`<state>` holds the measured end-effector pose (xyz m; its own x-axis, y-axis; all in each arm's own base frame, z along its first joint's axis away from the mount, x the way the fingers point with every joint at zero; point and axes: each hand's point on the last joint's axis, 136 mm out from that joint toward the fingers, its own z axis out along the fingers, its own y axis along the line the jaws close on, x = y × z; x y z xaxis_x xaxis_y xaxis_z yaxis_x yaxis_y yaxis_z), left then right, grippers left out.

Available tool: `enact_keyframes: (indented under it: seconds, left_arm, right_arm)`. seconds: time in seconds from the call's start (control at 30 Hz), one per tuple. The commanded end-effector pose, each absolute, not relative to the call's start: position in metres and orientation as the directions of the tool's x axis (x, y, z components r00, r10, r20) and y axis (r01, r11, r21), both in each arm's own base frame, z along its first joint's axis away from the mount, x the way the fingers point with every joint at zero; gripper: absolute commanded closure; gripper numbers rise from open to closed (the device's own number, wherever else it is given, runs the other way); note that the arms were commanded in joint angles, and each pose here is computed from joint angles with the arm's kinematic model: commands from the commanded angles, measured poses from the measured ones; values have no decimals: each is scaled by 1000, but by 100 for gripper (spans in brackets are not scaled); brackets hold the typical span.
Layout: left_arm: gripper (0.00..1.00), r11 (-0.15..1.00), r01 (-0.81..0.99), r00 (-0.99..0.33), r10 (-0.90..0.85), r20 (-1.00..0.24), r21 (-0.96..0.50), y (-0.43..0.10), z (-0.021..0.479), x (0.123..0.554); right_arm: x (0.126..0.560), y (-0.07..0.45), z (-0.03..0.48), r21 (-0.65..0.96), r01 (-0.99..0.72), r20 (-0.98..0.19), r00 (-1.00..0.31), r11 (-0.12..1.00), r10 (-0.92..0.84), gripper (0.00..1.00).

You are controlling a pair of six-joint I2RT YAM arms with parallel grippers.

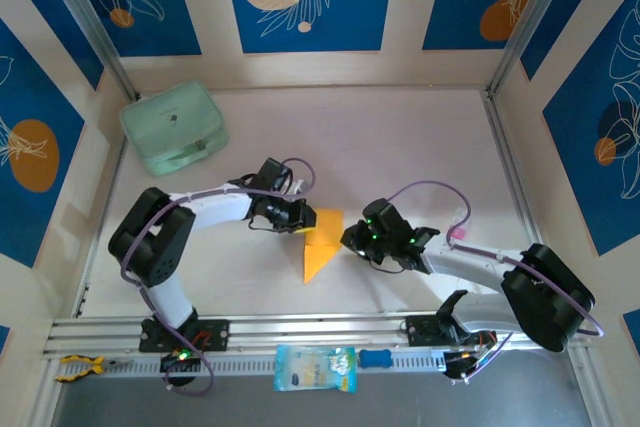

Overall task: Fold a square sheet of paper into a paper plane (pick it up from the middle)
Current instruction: Fold the wing for the fifth time at the center of the table.

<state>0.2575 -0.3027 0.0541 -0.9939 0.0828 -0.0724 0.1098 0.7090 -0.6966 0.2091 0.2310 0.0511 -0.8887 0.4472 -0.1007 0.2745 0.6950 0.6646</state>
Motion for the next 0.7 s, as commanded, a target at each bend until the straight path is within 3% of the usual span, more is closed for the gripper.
enact_keyframes:
  seconds: [0.0, 0.33, 0.67]
  left_arm:
    - [84, 726, 125, -992, 110, -66, -676, -305, 41, 258]
    - [88, 777, 68, -994, 105, 23, -626, -285, -5, 242]
    - [89, 767, 55, -994, 103, 37, -639, -280, -8, 240]
  right_arm:
    - [206, 234, 51, 685, 259, -77, -904, 681, 421, 73]
    - [215, 237, 45, 725, 270, -5, -918, 634, 396, 64]
    - [221, 243, 27, 703, 316, 65, -921, 638, 385, 63]
